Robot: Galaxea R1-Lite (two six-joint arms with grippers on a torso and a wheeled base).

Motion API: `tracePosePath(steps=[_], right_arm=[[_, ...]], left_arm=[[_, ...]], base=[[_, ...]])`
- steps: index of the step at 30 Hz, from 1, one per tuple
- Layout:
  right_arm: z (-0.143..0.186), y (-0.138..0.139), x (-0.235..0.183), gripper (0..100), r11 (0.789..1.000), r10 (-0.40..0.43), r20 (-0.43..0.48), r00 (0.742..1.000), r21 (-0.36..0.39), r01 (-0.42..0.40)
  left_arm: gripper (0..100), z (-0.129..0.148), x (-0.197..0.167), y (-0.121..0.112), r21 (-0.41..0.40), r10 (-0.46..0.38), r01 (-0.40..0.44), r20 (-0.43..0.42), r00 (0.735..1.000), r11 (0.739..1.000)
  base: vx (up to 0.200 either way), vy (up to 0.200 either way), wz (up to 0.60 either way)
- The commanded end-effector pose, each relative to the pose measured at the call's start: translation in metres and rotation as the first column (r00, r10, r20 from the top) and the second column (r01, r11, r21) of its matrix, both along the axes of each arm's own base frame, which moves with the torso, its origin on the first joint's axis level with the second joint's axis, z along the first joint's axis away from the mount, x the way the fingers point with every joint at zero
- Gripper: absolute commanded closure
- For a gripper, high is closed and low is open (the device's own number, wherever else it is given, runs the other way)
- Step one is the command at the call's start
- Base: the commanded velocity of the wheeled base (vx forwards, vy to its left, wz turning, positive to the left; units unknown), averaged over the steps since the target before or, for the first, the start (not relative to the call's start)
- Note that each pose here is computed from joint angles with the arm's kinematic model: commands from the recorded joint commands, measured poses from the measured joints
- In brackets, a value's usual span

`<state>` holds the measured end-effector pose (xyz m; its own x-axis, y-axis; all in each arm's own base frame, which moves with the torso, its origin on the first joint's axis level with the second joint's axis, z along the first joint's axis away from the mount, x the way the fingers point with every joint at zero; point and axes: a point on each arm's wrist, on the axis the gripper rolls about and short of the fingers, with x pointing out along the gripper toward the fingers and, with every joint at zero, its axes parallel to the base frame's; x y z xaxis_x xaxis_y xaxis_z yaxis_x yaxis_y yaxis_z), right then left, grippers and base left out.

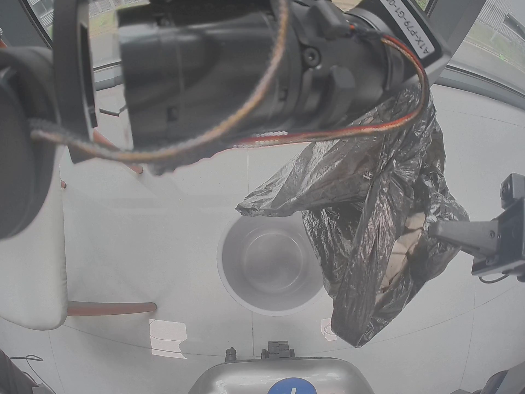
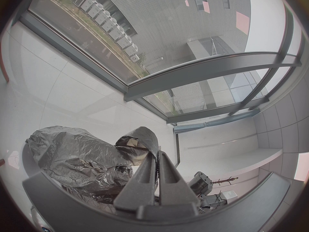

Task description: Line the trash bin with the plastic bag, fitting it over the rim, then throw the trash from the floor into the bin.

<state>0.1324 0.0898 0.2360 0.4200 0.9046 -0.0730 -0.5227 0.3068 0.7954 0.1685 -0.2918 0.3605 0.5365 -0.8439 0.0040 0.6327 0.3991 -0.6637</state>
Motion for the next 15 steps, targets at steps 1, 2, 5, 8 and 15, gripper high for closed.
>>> tracePosePath(steps=[1, 2, 5, 8, 15], right_arm=[[-0.002, 0.004, -0.016, 100, 0.997, 0.074, 0.014, 0.997, 0.008, -0.074], [-0.003, 0.006, -0.017, 100, 0.996, 0.090, 0.011, 0.996, 0.007, -0.090], [-0.004, 0.010, -0.018, 100, 0.993, 0.119, 0.003, 0.993, 0.002, -0.119], [-0.005, 0.016, -0.017, 100, 0.989, 0.145, -0.005, 0.989, -0.002, -0.145], [-0.010, 0.025, -0.014, 100, 0.984, 0.178, -0.030, 0.984, -0.017, -0.178]], left_arm=[[100, 0.009, -0.007, 0.009, -0.007, -0.002, 0.002, 0.009, 1.000, 1.000], [100, 0.008, -0.008, 0.011, -0.001, -0.002, 0.002, 0.006, 1.000, 1.000], [100, 0.001, -0.011, 0.009, 0.027, -0.008, 0.008, -0.011, 1.000, 1.000], [100, -0.006, -0.011, 0.008, 0.043, -0.006, 0.007, -0.026, 1.000, 0.999], [100, -0.017, -0.010, 0.005, 0.075, -0.006, 0.010, -0.046, 0.999, 0.997]], base=[[0.000, 0.000, 0.00], [0.000, 0.000, 0.00], [0.000, 0.000, 0.00], [0.000, 0.000, 0.00], [0.000, 0.000, 0.00]])
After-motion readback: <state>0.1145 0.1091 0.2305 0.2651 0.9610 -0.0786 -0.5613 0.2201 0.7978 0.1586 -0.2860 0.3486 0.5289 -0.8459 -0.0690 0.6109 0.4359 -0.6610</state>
